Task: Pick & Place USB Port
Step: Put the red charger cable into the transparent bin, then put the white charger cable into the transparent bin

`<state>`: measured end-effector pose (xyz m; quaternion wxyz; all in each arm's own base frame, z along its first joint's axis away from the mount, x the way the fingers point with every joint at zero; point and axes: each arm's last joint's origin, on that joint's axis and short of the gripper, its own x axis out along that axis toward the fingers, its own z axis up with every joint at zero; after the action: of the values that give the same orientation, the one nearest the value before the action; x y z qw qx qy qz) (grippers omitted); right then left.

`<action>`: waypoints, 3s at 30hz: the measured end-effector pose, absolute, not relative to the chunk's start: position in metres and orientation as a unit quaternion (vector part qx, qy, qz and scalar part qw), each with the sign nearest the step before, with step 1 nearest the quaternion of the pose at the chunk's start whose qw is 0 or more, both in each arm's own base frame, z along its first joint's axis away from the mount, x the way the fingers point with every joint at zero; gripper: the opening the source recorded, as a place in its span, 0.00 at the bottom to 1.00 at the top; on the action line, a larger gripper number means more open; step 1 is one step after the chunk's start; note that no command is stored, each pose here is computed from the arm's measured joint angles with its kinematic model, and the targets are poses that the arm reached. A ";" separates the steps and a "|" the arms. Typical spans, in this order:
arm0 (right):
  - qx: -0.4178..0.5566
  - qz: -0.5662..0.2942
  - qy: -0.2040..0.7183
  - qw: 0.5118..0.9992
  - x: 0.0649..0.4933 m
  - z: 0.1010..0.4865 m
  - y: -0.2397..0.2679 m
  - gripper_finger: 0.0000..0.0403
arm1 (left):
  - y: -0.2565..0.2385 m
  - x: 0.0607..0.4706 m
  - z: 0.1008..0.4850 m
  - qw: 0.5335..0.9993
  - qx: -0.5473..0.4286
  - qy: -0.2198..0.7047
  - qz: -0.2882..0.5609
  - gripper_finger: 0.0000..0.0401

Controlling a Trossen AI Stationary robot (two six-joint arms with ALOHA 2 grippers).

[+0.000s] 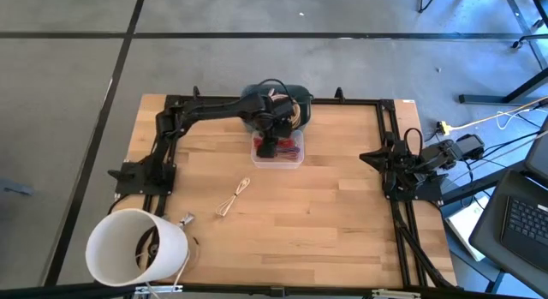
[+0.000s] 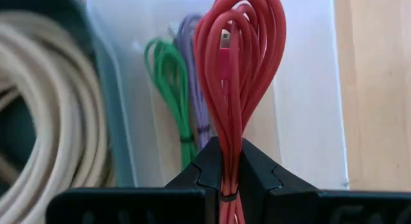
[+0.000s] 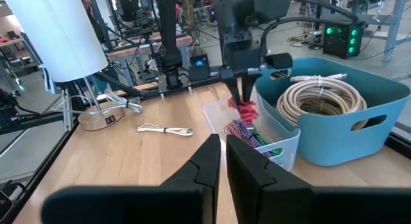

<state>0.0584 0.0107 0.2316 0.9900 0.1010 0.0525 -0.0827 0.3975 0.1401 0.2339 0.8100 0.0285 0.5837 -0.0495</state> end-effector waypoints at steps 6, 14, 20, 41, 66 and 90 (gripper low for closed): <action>0.100 -0.083 0.053 0.990 0.058 0.232 0.011 0.08 | 0.134 0.407 0.236 0.831 0.043 0.552 -0.052 0.05; 0.101 -0.083 0.053 0.990 0.058 0.232 0.011 0.08 | 0.141 0.414 0.225 0.834 0.043 0.549 -0.034 0.05; 0.100 -0.078 0.056 0.990 0.058 0.231 0.011 0.08 | 0.151 0.418 0.196 0.815 0.016 0.578 -0.028 0.05; 0.100 -0.075 0.057 0.990 0.058 0.231 0.011 0.08 | 0.158 0.418 0.171 0.790 0.002 0.613 0.000 0.27; 0.099 -0.074 0.057 0.991 0.058 0.231 0.011 0.07 | 0.050 0.306 0.352 0.795 -0.173 0.577 0.080 0.40; 0.100 -0.074 0.057 0.991 0.058 0.231 0.011 0.07 | -0.016 0.245 0.178 0.675 -0.407 0.573 0.224 0.40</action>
<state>0.0584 0.0111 0.2309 0.9906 0.0997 0.0574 -0.0745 0.2454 -0.0157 0.1776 0.6746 -0.4072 0.5735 0.2240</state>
